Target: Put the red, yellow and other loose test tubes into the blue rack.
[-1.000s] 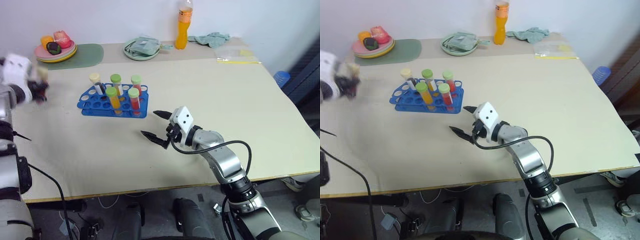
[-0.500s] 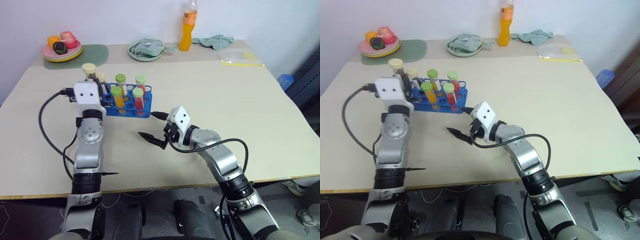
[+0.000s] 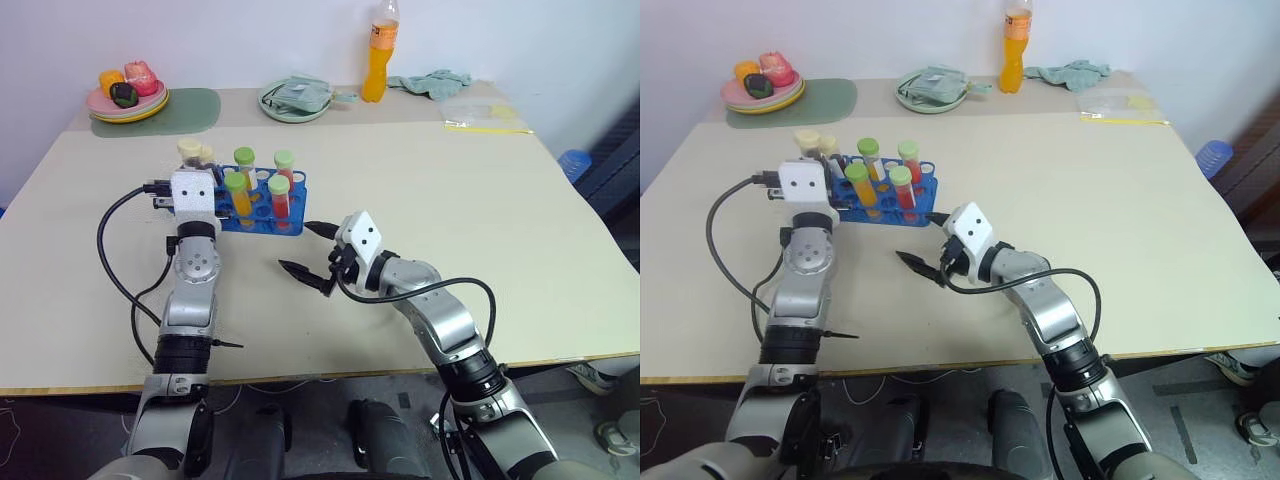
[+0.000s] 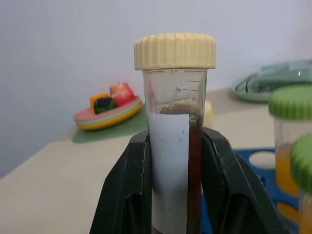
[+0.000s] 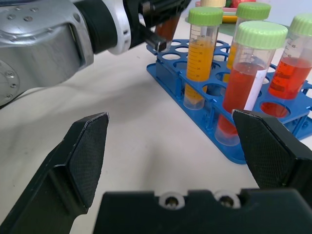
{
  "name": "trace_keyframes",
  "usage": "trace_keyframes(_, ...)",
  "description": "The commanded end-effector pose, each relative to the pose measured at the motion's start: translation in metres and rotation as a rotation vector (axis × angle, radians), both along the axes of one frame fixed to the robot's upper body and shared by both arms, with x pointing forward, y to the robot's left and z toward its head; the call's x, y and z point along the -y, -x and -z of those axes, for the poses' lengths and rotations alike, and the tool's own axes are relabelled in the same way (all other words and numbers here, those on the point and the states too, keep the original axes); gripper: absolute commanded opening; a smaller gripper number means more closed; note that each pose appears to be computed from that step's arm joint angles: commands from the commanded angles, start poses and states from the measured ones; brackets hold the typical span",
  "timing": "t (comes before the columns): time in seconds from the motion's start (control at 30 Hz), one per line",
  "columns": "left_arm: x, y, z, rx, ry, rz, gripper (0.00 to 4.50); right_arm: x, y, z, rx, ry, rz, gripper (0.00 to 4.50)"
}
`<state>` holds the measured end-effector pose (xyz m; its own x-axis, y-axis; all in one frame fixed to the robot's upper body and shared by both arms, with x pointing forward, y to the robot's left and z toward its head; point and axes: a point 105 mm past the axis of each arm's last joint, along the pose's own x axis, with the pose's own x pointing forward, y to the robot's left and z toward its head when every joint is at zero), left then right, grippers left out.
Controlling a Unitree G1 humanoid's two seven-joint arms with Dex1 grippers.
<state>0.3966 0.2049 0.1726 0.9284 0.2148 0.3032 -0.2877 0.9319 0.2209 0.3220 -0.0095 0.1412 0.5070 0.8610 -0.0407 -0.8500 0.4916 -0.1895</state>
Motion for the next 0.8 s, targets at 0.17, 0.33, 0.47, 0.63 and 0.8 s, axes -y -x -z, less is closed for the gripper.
trace_keyframes(0.17, -0.003, -0.011, -0.005, 0.005, 0.052, 0.032, 0.81, -0.002, 0.003, -0.017, 0.06, -0.032, -0.012, 4.5)
trace_keyframes(0.33, -0.004, -0.014, -0.006, 0.025, 0.069, 0.043, 0.81, -0.003, 0.004, -0.017, 0.061, -0.031, -0.011, 4.5)
trace_keyframes(0.47, -0.005, -0.016, -0.002, 0.034, 0.076, 0.047, 0.81, -0.002, 0.004, -0.017, 0.064, -0.029, -0.011, 4.5)
trace_keyframes(0.63, -0.008, -0.011, 0.007, 0.04, 0.09, 0.042, 1.82, -0.001, 0.004, -0.017, 0.068, -0.025, -0.011, 4.5)
trace_keyframes(0.8, -0.013, 0.0, 0.007, 0.079, 0.129, 0.036, 4.28, 0.0, 0.003, -0.019, 0.069, -0.026, -0.015, 4.5)
